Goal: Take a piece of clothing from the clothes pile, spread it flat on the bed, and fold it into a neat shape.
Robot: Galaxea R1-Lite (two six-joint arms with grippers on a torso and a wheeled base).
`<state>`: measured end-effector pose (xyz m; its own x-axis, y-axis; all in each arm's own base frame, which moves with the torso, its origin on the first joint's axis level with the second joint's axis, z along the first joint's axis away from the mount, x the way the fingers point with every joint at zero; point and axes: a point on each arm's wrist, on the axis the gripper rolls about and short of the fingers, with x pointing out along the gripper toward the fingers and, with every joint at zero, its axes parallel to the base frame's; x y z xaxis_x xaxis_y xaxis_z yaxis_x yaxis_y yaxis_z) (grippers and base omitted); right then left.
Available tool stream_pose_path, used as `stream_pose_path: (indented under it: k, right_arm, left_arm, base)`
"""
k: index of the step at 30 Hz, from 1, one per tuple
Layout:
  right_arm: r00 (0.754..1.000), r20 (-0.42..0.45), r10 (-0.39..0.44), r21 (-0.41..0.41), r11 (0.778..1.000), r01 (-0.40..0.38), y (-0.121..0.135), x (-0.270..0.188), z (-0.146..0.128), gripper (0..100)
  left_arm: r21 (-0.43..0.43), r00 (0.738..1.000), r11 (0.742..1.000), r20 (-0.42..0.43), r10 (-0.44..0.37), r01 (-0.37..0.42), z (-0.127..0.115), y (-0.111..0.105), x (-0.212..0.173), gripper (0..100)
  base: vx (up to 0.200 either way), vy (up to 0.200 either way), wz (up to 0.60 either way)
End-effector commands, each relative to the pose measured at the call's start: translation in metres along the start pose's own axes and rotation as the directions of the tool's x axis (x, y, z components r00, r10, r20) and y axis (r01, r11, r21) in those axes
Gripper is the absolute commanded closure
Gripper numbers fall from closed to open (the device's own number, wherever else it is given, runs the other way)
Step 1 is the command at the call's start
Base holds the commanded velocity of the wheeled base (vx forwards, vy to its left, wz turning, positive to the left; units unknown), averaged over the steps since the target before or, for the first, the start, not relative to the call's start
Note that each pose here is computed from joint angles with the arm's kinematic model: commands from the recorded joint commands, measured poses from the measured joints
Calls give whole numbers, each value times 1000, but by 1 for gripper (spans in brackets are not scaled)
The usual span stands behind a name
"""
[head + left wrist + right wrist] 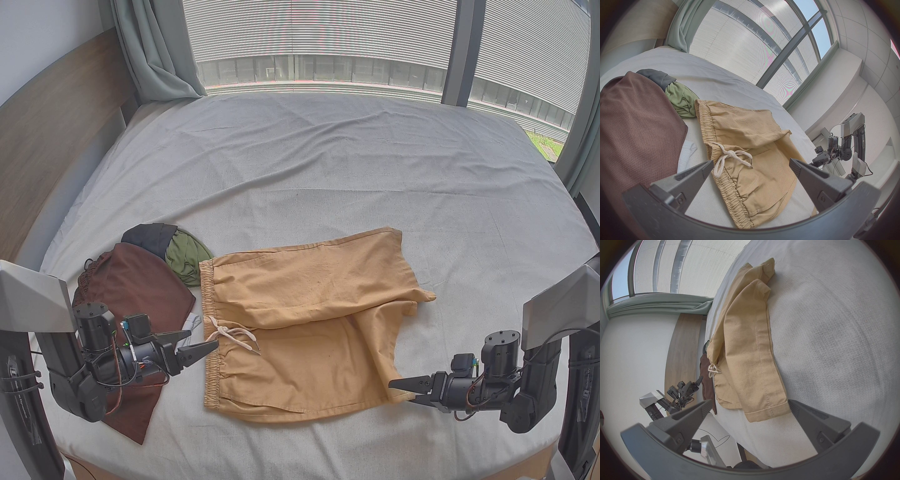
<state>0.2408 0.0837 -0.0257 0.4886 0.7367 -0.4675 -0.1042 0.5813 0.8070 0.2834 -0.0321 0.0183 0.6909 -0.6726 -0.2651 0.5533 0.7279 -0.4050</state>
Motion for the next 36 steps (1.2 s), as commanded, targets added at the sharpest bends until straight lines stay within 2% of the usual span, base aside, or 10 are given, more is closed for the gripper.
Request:
stream_pose_path:
  k: [1, 9, 13, 14, 27, 33, 34, 36]
  right_arm:
    - [1000, 10, 15, 0, 1000, -15, 5, 1, 2, 0]
    - [996, 73, 46, -12, 999, -46, 17, -12, 13, 0]
    - [996, 77, 51, -9, 999, -50, 19, -13, 14, 0]
    - [996, 78, 52, -10, 999, -51, 19, -13, 14, 100]
    - [996, 81, 44, -8, 999, -43, 17, -13, 14, 100]
    - [982, 182, 50, -31, 999, -45, 22, -32, 29, 100]
    - [972, 228, 58, -46, 998, -48, 24, -42, 37, 100]
    - [963, 260, 69, -60, 997, -55, 27, -48, 42, 100]
  left_arm:
    - [2, 1000, 1000, 3, 0, 0, 1, 0, 0, 0]
    - [4, 1000, 1000, 5, -2, 2, 1, 0, 1, 0]
    - [3, 1000, 1000, 4, -2, 1, 1, 1, 1, 0]
    - [3, 1000, 1000, 4, -2, 1, 1, 1, 1, 0]
    - [3, 1000, 1000, 3, -1, 1, 0, 1, 2, 0]
    - [0, 1000, 1000, -2, -3, 3, -1, 1, 3, 0]
    - [0, 1000, 1000, -4, -4, 4, -1, 1, 3, 0]
    - [-2, 1000, 1000, -6, -4, 4, -2, 1, 3, 0]
  base:
    - [0, 0, 0]
    - [0, 0, 0]
    - [0, 0, 0]
    - [0, 0, 0]
    - [0, 0, 0]
    - [0, 0, 0]
    - [0, 0, 0]
    - [0, 0, 0]
